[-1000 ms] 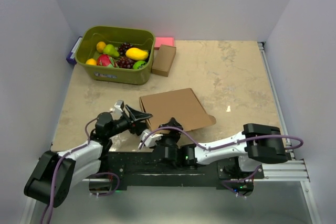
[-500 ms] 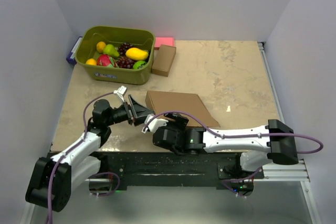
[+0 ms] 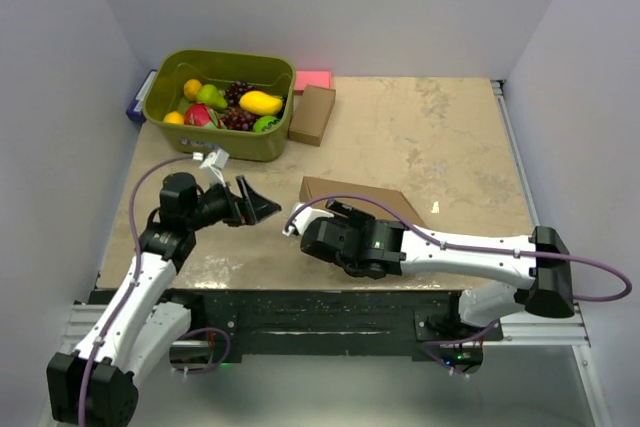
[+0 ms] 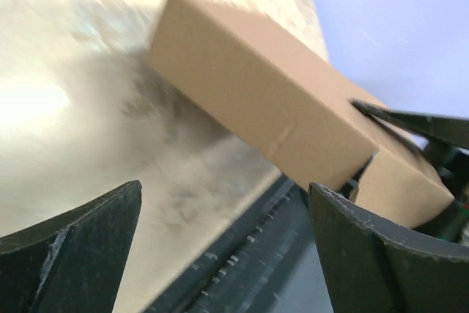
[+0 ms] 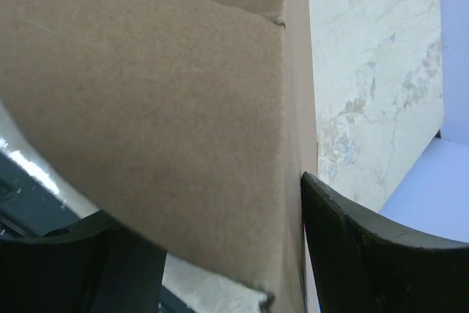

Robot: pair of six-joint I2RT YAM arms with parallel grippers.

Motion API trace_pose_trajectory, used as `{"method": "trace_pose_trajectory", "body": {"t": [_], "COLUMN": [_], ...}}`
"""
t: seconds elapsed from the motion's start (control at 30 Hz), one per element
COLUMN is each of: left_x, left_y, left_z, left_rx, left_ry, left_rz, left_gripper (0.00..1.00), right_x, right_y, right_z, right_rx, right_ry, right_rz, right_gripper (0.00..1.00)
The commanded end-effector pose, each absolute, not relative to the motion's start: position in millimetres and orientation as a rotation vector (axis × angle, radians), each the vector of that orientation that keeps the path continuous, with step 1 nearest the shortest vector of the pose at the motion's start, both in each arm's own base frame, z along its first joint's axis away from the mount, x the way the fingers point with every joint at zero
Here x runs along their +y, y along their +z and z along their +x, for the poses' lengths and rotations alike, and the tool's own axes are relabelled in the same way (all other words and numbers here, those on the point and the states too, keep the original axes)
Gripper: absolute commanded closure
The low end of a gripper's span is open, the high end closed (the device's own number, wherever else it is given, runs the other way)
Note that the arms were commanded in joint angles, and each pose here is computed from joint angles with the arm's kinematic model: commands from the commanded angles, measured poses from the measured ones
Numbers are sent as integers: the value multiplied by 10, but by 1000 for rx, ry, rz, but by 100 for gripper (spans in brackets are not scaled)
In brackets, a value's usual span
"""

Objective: Fold the paper box

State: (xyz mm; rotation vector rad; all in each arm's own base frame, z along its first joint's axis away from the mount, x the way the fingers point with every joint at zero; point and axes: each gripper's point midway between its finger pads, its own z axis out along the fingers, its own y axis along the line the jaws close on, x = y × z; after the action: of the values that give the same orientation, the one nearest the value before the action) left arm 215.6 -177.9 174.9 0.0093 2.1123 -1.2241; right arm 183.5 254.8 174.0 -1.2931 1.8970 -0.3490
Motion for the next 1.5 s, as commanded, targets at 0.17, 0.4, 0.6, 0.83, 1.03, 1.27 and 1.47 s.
{"method": "trace_pose_trajectory", "body": {"t": [0.17, 0.4, 0.6, 0.83, 1.03, 1.27, 1.47], "left_x": [-1077, -878, -878, -915, -923, -917, -900], "left_y": [2126, 2023, 2067, 2014, 1983, 1987, 2010], "left_z": [2600, 2563, 2557, 2555, 2566, 2564, 2556], "left_rx": [1973, 1900, 1887, 1906, 1918, 1917, 1908], "left_ry": [-566, -451, -448, -467, -470, -470, -462], "left_rz": [79, 44, 56, 70, 69, 64, 58], "left_gripper": [0, 0, 0, 0, 0, 0, 0], "right_x": [2746, 2913, 2982, 3090, 3210, 3418, 3577], "right_y": [1965, 1913, 1902, 1921, 2058, 2175, 1932], "right_z": [1772, 2083, 2493, 2788, 2830, 2673, 2571], "right_rx": [1939, 1942, 1914, 1891, 1935, 1975, 2055], "right_ry": [-253, -290, -310, -226, -11, 151, 243], "right_rz": [-1487, -1539, -1510, -1494, -1538, -1610, -1712], "right_gripper": [51, 50, 41, 38, 43, 44, 44]}}
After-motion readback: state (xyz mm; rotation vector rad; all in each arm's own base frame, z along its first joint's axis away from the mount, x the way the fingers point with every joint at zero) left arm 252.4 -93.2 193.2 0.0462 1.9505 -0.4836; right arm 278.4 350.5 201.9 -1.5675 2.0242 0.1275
